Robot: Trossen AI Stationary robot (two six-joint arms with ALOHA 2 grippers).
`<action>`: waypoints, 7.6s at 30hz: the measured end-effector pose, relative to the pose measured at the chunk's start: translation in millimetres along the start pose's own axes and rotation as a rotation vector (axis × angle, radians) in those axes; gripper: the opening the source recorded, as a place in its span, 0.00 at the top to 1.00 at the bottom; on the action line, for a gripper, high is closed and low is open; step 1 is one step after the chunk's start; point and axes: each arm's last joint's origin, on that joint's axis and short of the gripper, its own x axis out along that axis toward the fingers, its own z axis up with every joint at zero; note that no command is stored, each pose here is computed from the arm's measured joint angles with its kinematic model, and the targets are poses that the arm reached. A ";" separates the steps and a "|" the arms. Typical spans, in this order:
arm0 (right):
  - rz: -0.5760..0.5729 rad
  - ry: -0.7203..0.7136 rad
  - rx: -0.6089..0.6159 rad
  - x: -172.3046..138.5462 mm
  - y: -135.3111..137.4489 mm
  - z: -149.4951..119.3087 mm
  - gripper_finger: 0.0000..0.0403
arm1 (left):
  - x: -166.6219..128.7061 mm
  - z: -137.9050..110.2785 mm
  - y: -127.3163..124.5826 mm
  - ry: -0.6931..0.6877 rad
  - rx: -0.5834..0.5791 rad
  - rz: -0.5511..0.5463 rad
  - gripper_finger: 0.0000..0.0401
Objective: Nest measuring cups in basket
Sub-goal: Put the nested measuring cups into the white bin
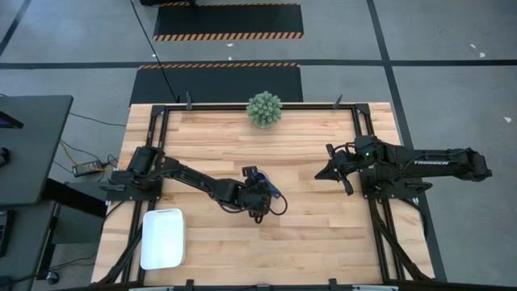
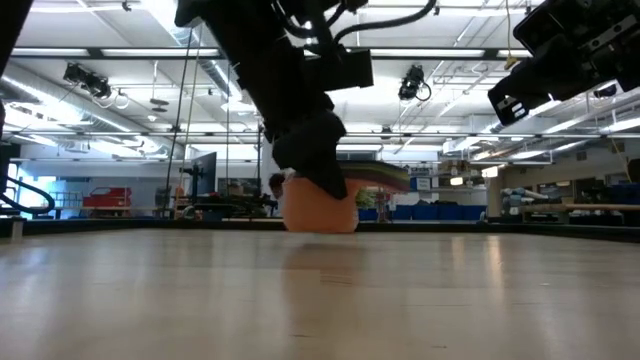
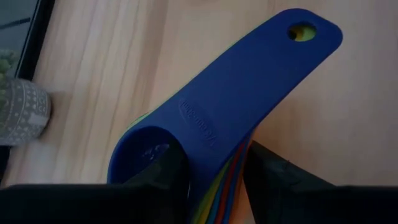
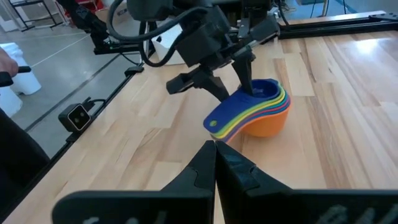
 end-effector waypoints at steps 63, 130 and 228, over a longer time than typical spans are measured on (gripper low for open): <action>0.343 -0.100 -0.090 0.4 12.5 11.3 0.97 | -145.5 -16.3 15.9 0.018 0.150 -0.266 0.68; 0.120 -0.198 -0.069 1.0 7.4 21.3 0.97 | -332.2 -179.9 -19.9 0.075 0.171 -0.358 0.68; 0.121 -0.189 -0.038 1.2 7.2 20.6 0.97 | -253.2 -240.0 -62.9 0.121 0.021 -0.470 0.49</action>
